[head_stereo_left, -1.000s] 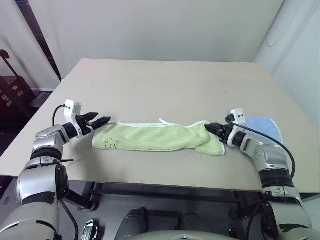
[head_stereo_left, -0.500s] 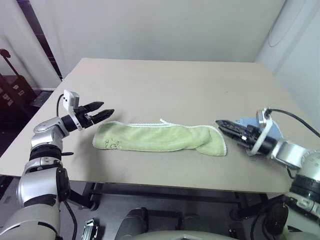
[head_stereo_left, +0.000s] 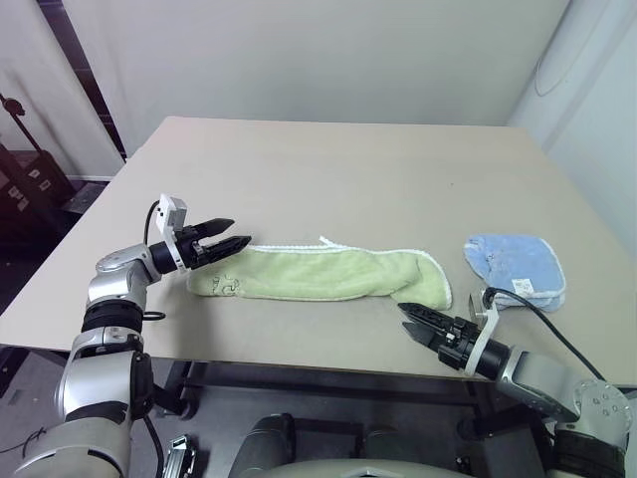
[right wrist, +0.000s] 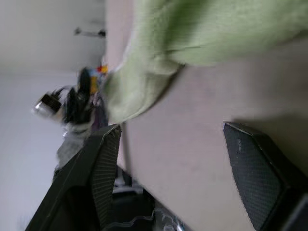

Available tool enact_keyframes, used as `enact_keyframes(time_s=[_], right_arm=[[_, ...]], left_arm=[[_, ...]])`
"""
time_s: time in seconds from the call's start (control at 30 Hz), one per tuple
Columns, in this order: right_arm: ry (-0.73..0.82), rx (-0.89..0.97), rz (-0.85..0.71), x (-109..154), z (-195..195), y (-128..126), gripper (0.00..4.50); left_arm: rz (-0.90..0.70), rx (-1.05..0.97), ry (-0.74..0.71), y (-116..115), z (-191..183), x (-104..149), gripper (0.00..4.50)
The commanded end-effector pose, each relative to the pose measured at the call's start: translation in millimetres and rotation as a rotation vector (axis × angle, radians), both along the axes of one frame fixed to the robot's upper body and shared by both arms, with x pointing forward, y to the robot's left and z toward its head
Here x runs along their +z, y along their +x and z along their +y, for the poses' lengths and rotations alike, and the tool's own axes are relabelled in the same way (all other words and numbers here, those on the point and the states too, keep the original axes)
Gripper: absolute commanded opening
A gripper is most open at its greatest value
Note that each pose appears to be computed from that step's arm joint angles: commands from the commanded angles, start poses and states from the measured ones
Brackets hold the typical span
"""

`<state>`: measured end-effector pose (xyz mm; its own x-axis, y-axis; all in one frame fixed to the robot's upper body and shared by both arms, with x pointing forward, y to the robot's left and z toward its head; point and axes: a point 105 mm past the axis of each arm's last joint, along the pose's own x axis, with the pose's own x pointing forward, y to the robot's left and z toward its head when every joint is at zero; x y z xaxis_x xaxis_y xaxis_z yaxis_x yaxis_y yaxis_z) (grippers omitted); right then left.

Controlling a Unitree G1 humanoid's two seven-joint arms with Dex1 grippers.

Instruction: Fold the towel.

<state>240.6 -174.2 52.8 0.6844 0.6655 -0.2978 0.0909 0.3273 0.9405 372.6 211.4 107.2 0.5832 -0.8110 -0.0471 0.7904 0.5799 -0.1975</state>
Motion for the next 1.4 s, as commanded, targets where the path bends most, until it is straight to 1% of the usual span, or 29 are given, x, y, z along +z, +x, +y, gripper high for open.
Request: enact_keyframes(time_s=[0.03, 0.13, 0.3, 0.5, 0.53, 0.6, 0.67, 0.73, 0.8, 0.83, 0.87, 1.0, 1.17, 1.3, 1.4], right_arm=[[-0.094, -0.207, 0.067, -6, -36, 18, 3.50], [-0.115, -0.301, 0.082, -4, -57, 28, 3.50], [-0.136, -0.403, 0.085, 0, -77, 41, 3.50], [-0.144, -0.372, 0.062, 3, -68, 49, 3.50], [-0.151, -0.354, 0.047, 5, -64, 51, 3.33], [-0.172, -0.346, 0.029, 7, -60, 53, 2.85], [-0.195, -0.368, 0.023, 5, -64, 55, 2.15], [-0.211, -0.386, 0.024, 2, -68, 56, 1.36], [-0.204, -0.421, 0.024, 0, -75, 55, 0.62], [-0.202, -0.435, 0.017, 1, -78, 54, 0.27], [-0.199, -0.448, 0.004, 3, -82, 53, 0.04], [-0.180, -0.460, -0.060, 13, -90, 47, 0.04], [-0.172, -0.471, -0.128, 24, -98, 46, 0.04], [-0.182, -0.429, -0.223, 41, -100, 42, 0.04], [-0.187, -0.362, -0.284, 55, -92, 39, 0.04]], left_arm=[[-0.061, -0.006, 0.014, 5, -3, 13, 4.50], [-0.057, -0.010, 0.015, 5, -6, 10, 4.50], [-0.050, 0.002, 0.019, 5, -5, 6, 4.50], [-0.051, 0.017, 0.023, 5, -2, 4, 4.50], [-0.052, 0.019, 0.023, 5, -2, 5, 4.50], [-0.054, 0.022, 0.024, 5, 0, 5, 4.50], [-0.054, 0.028, 0.026, 5, 1, 5, 4.50], [-0.050, 0.033, 0.031, 5, 3, 4, 4.50], [-0.047, 0.037, 0.039, 3, 4, 1, 4.50], [-0.046, 0.039, 0.042, 3, 5, 0, 4.50], [-0.045, 0.043, 0.043, 3, 6, 0, 4.50], [-0.048, 0.054, 0.043, 4, 8, 2, 4.50], [-0.047, 0.059, 0.043, 6, 8, 5, 4.50], [-0.043, 0.057, 0.047, 7, 9, 5, 4.50], [-0.040, 0.055, 0.048, 7, 9, 5, 4.50]])
